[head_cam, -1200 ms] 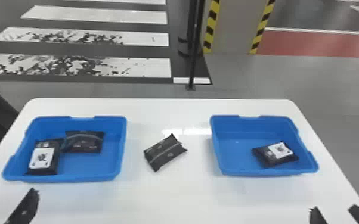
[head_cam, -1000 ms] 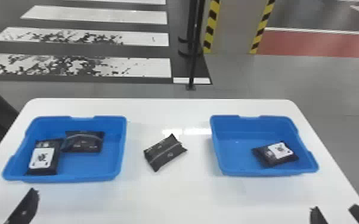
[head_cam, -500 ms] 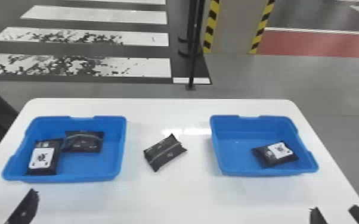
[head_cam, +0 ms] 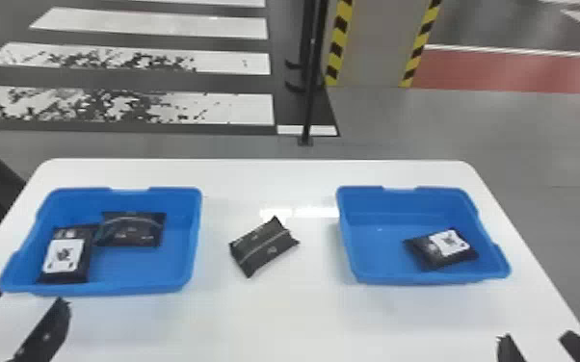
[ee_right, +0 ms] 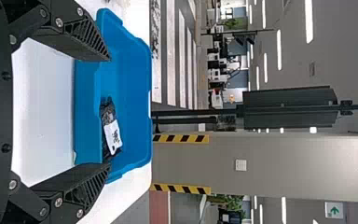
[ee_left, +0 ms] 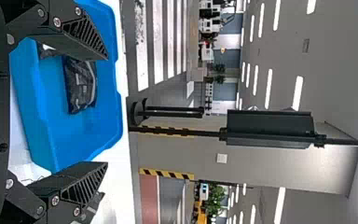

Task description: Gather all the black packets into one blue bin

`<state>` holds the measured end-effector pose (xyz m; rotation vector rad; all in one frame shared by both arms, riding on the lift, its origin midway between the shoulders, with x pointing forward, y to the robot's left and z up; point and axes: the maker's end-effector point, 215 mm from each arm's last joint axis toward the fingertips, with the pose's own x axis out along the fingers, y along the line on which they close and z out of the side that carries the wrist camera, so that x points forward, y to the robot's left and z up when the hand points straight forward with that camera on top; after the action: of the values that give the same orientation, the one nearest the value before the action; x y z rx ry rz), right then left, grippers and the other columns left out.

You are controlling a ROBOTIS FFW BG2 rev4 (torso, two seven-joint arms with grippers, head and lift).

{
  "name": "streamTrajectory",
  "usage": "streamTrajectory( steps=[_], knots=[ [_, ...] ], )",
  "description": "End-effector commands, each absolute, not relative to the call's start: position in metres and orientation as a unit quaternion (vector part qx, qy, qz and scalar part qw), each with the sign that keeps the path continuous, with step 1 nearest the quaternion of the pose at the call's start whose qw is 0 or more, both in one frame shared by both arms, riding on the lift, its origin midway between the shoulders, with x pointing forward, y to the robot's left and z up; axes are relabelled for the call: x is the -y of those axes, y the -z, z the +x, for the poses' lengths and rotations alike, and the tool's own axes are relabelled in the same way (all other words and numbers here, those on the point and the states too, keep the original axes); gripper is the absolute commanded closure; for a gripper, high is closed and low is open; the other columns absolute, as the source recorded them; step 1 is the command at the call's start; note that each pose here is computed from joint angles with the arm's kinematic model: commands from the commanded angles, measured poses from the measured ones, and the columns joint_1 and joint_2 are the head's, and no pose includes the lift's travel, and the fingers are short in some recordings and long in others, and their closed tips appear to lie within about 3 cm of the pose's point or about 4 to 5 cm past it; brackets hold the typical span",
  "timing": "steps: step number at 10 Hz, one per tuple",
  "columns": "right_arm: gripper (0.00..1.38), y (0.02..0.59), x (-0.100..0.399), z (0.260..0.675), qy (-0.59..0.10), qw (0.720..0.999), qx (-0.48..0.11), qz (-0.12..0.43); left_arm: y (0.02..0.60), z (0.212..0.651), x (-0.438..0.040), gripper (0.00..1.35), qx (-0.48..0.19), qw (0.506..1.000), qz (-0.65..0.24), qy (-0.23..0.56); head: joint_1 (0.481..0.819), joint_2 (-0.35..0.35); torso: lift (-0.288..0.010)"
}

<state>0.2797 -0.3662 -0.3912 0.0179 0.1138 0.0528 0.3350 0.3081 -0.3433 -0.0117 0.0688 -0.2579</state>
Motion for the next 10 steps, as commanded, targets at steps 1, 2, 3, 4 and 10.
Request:
streamTrajectory(
  steps=[1,2,3,4,10],
  knots=[
    [0.23,0.391,0.366,0.28,-0.026,0.998,-0.056,0.009,0.338,0.348,-0.295,0.24,-0.026,0.989,-0.011,0.143,0.695,-0.106,-0.11],
    [0.23,0.391,0.366,0.28,-0.026,0.998,-0.056,0.009,0.337,0.359,-0.289,0.24,-0.028,0.988,-0.011,0.15,0.695,-0.118,-0.11],
    [0.23,0.391,0.366,0.28,-0.026,0.998,-0.056,0.009,0.335,0.374,-0.282,0.24,-0.029,0.987,-0.006,0.158,0.695,-0.131,-0.11],
    [0.23,0.392,0.366,0.279,-0.026,0.998,-0.058,0.01,0.336,0.386,-0.27,0.24,-0.035,0.984,-0.004,0.172,0.695,-0.143,-0.11],
    [0.23,0.393,0.366,0.281,-0.026,0.998,-0.056,0.013,0.377,0.468,-0.152,0.24,-0.116,0.945,0.004,0.307,0.695,-0.257,-0.11]
  ],
)
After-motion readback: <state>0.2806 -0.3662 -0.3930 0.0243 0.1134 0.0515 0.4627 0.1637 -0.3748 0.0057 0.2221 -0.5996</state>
